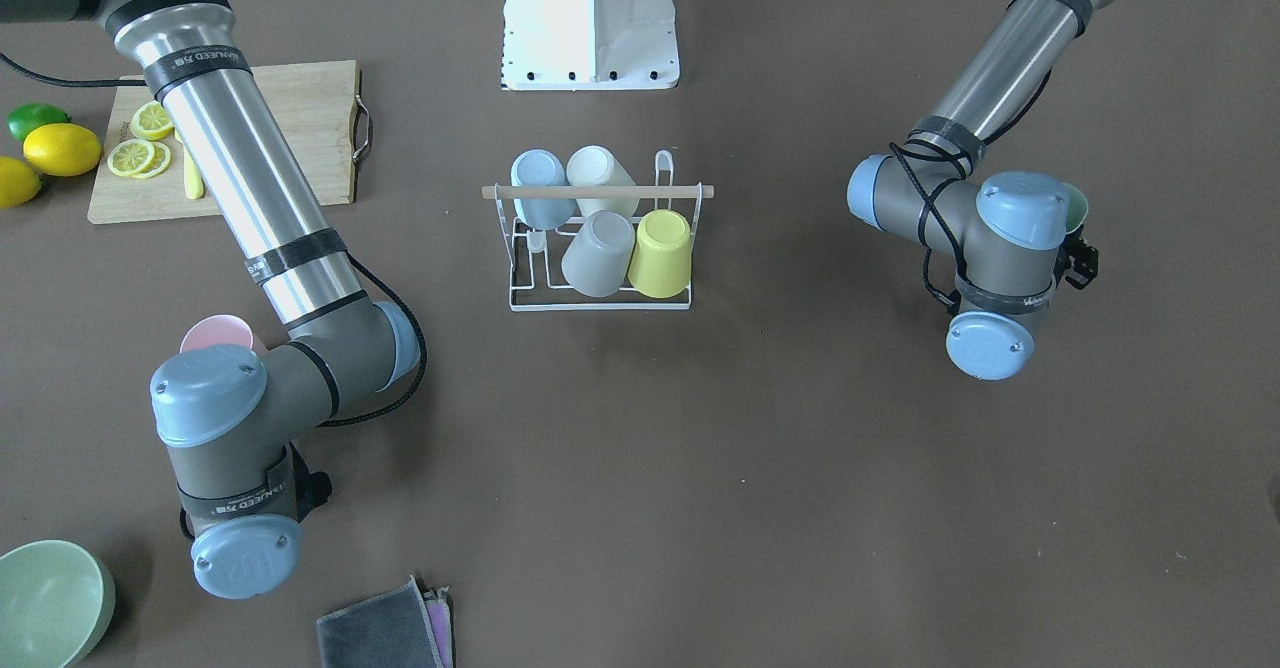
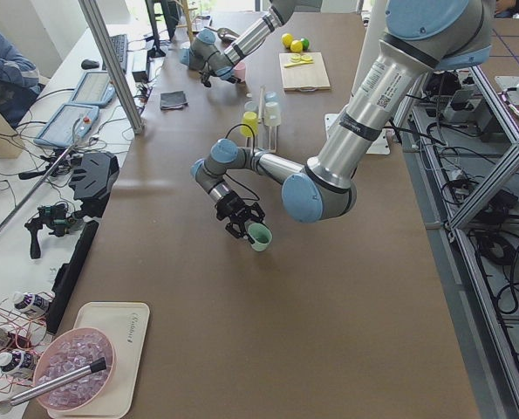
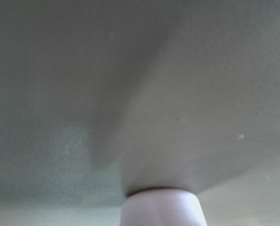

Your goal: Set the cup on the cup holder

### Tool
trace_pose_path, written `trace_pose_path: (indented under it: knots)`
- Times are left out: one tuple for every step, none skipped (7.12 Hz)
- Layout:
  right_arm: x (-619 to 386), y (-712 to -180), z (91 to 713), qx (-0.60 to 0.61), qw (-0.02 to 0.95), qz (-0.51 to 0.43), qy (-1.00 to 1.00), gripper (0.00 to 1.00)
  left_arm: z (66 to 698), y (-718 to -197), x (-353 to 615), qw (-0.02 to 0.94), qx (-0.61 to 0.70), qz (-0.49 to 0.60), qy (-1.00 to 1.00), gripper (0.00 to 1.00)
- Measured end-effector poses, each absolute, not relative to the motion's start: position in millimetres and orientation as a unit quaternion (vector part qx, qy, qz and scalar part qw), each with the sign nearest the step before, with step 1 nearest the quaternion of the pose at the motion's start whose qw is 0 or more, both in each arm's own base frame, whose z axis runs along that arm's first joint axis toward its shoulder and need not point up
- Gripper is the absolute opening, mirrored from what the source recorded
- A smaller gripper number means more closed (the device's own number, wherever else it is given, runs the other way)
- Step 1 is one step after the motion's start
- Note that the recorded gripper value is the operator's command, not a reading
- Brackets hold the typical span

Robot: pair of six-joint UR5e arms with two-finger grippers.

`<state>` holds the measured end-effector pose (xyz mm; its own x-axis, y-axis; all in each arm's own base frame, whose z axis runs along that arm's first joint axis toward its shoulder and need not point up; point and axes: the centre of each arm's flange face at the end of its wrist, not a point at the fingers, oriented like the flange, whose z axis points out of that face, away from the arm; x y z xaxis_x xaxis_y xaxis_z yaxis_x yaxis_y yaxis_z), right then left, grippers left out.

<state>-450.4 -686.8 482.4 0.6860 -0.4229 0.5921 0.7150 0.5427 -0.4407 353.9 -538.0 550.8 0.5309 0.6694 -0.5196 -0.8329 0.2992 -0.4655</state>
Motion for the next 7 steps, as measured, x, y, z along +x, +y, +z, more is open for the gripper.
trace_pose_path:
  knots:
    - [-451.2,-685.1,484.9,-0.344,0.850,-0.337,-0.213,1.00,526.8,-552.9,331.9,0.815,-0.324,0.460,0.137,0.00]
    - [-450.8,-684.0,487.9,-0.346,0.848,-0.339,-0.213,1.00,494.3,-561.8,311.2,0.834,-0.270,0.450,0.170,0.00]
    - [-450.4,-682.9,490.7,-0.348,0.847,-0.340,-0.213,1.00,461.9,-559.7,296.8,0.855,-0.202,0.437,0.194,0.00]
    - [-449.9,-682.7,491.9,-0.349,0.846,-0.341,-0.213,1.00,429.3,-548.2,289.0,0.877,-0.127,0.410,0.214,0.00]
    - [-449.7,-682.6,492.2,-0.350,0.846,-0.341,-0.213,1.00,399.4,-534.7,284.3,0.889,-0.054,0.384,0.244,0.00]
    - [-449.6,-682.6,492.4,-0.350,0.846,-0.341,-0.213,1.00,376.5,-522.0,278.8,0.891,0.013,0.362,0.275,0.00]
    - [-449.2,-682.6,493.1,-0.350,0.846,-0.340,-0.213,1.00,357.5,-511.5,276.6,0.890,0.075,0.326,0.310,0.00]
